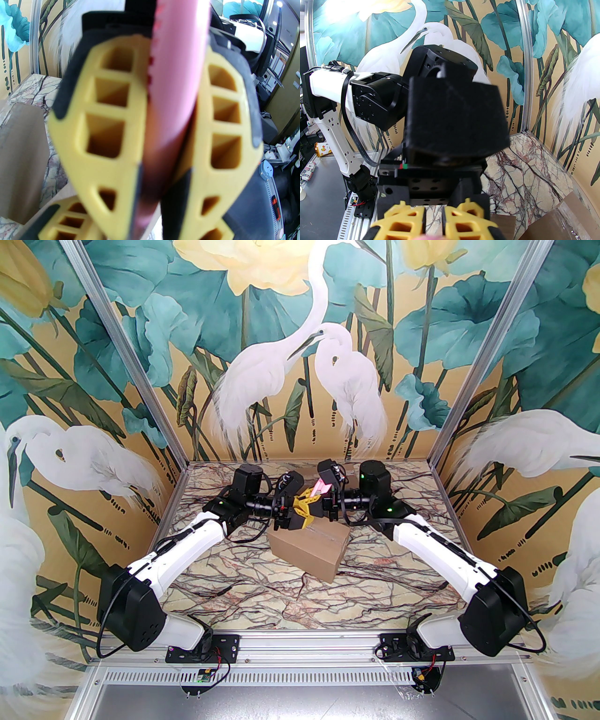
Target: Unpack the express box
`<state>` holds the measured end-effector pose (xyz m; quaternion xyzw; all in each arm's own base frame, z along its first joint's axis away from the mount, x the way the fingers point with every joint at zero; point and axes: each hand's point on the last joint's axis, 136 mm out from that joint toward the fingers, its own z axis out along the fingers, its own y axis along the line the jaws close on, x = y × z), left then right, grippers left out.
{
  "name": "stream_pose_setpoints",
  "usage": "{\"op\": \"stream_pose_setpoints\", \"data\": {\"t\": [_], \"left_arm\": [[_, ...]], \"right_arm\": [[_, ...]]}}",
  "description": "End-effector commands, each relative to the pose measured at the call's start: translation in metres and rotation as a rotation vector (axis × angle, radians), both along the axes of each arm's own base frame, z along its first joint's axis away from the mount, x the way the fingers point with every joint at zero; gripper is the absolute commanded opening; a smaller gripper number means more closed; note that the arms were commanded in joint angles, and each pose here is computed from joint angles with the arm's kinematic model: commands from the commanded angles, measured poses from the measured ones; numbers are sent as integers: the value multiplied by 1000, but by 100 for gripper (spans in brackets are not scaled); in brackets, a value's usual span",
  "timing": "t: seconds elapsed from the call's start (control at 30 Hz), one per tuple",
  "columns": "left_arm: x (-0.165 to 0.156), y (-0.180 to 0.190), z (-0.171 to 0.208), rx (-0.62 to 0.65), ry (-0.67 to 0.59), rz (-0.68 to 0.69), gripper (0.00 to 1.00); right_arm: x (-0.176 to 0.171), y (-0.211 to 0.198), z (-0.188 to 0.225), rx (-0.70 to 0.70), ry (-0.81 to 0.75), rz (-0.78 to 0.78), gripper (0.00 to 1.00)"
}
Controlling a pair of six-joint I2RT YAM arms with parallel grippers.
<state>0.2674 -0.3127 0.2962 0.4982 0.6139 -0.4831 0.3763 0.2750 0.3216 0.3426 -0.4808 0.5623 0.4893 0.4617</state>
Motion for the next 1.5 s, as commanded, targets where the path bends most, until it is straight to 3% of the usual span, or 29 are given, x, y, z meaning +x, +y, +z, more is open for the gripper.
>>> {"op": "stream_pose_setpoints", "data": {"t": [0.0, 0.1, 0.2, 0.3, 0.43, 0.6, 0.97, 1.13, 1.33, 1.37, 1.4, 1.47], "left_arm": [[-6, -3, 7, -15, -27, -48, 27], [-11, -2, 8, -10, -27, -68, 13], [-15, -1, 9, -1, -31, -92, 1], [-20, 1, 7, 14, -36, -109, 0], [-25, 4, 2, 46, -23, -128, 0], [-28, 5, -3, 65, -4, -148, 0], [-27, 3, -3, 79, -4, -150, 0], [-26, 2, -5, 92, 4, -152, 0], [-24, 1, -3, 95, -5, -144, 0], [-22, 1, -3, 99, -8, -133, 12], [-18, 1, -4, 107, -11, -110, 31], [-9, 3, -5, 119, -36, -50, 57]], "right_arm": [[1, 0, 11, 22, -45, 23, 0], [-2, 0, 9, 18, -42, 31, 0], [-4, -1, 6, 9, -30, 37, 12], [-4, -6, 3, -7, -16, 32, 28], [-6, -13, 3, -21, -7, 19, 37], [-9, -17, 5, -25, -2, 12, 40], [-9, -11, 9, 6, 72, 61, 29], [-8, -9, 6, 4, 95, 69, 11], [-9, -6, 1, -3, 109, 76, 0], [-7, -7, 1, -4, 107, 64, 0], [-5, -7, 0, -9, 97, 46, 0], [1, -12, -2, -17, 66, -9, 0]]}}
